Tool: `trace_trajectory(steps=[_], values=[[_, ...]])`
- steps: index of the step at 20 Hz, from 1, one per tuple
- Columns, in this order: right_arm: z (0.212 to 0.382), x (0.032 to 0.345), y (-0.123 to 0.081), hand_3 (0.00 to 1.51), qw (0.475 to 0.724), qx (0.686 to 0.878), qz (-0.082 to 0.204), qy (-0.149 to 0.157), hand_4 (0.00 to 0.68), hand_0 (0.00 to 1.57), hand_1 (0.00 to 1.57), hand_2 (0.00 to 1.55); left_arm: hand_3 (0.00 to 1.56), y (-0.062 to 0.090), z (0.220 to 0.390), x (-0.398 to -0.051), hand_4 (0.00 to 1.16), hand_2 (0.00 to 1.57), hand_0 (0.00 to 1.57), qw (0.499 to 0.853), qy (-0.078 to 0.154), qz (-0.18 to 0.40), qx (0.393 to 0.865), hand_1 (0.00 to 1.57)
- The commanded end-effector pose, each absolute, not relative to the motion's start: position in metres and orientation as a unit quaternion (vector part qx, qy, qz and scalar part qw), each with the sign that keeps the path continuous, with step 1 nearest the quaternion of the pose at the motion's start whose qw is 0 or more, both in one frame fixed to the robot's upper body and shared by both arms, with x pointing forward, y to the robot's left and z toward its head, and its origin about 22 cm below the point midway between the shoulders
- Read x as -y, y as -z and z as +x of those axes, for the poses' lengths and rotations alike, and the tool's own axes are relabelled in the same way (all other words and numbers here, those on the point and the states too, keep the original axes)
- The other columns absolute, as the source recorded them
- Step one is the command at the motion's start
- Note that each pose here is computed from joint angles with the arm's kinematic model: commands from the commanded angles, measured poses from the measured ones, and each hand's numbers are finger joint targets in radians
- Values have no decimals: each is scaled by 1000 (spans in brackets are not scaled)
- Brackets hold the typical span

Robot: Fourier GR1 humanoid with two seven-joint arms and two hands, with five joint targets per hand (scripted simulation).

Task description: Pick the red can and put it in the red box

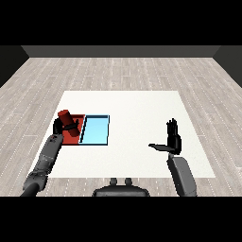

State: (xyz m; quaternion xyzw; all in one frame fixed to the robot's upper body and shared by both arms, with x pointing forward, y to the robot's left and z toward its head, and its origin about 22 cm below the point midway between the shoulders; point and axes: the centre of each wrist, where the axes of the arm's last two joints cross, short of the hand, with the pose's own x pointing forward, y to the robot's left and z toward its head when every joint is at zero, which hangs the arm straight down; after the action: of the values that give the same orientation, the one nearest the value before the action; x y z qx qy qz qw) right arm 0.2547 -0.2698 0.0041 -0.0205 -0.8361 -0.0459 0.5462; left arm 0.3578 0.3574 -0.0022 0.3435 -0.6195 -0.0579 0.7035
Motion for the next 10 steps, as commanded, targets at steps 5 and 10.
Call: trace_trajectory(steps=[5,10], values=[[248,270,1,0,516,855,-29,30,0,0,0,0,825,34,354,-371,826,753,697,765,65,410,493,697],[252,279,-17,0,500,865,-30,24,0,0,0,0,0,54,337,-376,709,749,798,793,54,411,447,798]])
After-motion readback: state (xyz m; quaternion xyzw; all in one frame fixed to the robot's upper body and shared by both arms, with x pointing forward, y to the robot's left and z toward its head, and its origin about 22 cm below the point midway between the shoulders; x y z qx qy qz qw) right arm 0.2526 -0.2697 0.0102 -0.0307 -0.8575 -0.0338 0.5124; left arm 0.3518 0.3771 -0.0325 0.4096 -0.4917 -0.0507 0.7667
